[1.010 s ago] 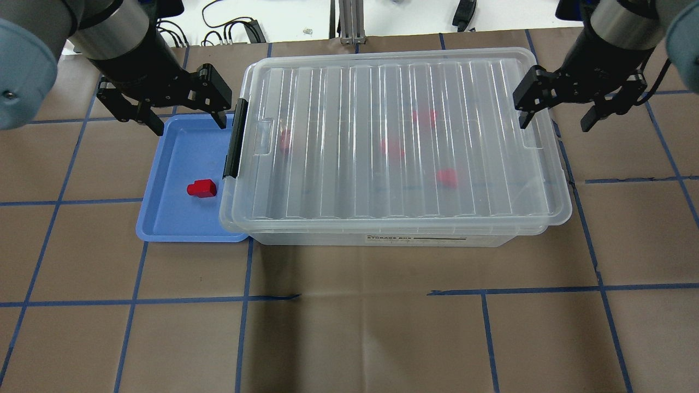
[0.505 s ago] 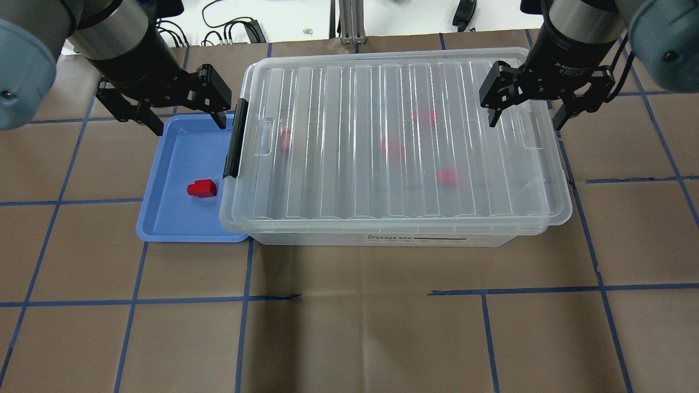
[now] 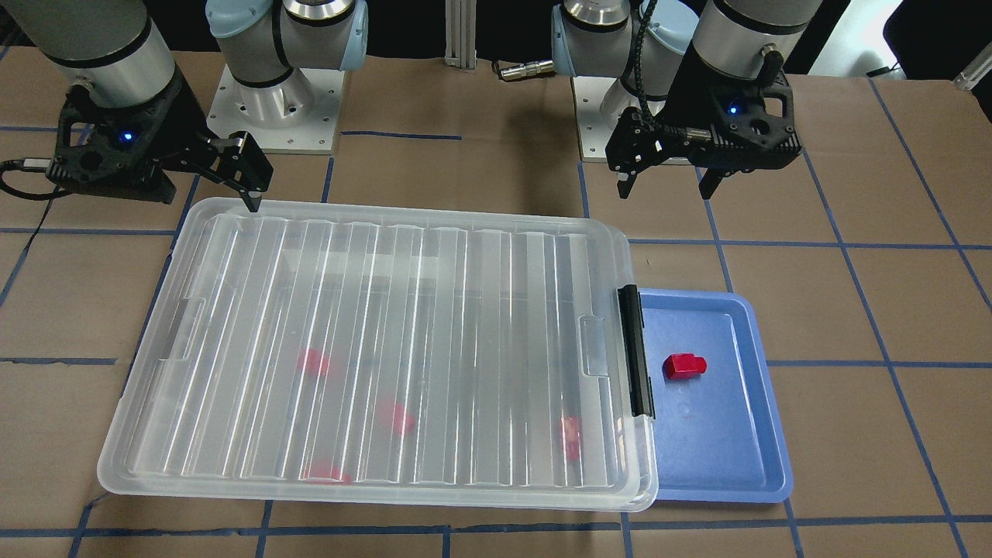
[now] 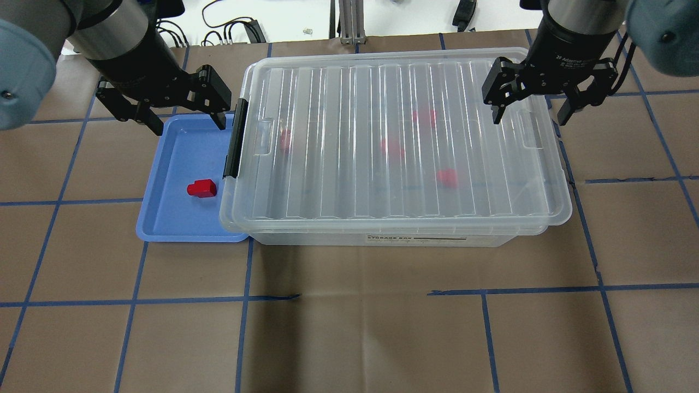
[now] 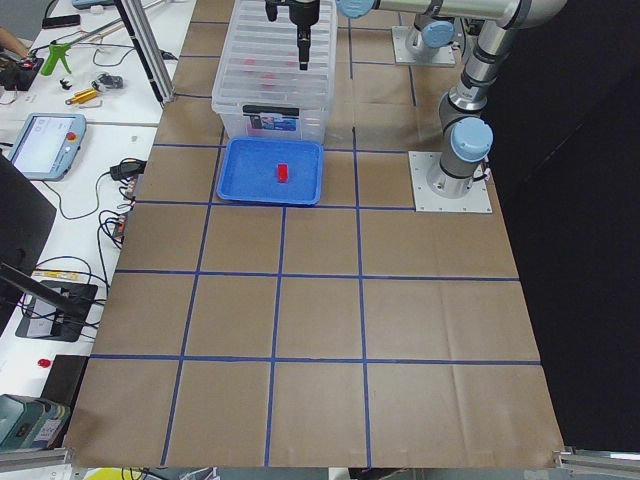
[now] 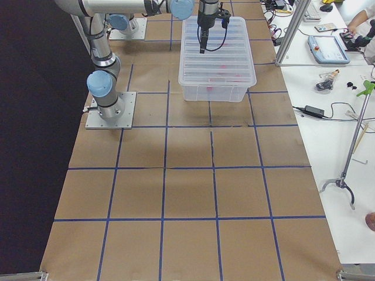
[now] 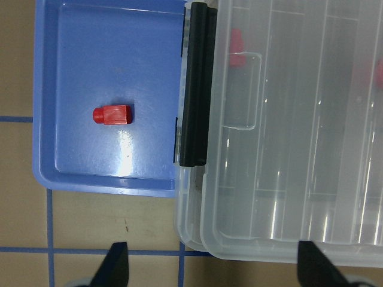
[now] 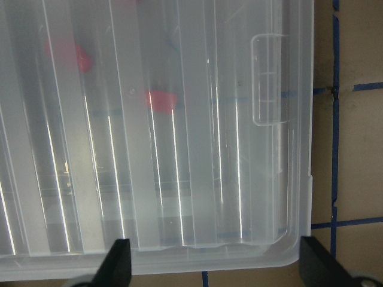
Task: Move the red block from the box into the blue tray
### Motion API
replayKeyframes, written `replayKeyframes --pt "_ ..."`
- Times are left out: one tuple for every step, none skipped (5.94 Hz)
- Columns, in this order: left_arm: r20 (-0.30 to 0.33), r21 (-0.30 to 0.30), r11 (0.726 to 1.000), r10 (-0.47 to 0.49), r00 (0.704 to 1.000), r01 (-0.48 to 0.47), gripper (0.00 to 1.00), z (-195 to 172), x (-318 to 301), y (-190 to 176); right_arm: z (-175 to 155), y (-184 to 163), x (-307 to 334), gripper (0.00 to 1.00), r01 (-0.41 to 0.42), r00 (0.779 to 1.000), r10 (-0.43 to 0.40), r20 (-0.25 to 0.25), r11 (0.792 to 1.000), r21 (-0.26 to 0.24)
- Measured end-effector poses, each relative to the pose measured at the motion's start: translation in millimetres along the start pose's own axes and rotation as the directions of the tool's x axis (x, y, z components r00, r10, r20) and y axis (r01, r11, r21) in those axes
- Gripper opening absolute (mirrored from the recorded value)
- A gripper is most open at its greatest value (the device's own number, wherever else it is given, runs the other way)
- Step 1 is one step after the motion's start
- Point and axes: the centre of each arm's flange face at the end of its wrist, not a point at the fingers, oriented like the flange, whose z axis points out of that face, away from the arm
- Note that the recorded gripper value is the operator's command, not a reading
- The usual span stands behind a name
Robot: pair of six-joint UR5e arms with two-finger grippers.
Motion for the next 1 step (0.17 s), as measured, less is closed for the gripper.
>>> replayKeyframes --pt "0.000 0.000 1.000 0.006 1.000 -0.006 0.99 -0.1 -0.3 0.2 0.1 -0.1 0.1 1.00 -0.004 1.000 0.004 0.001 1.000 0.000"
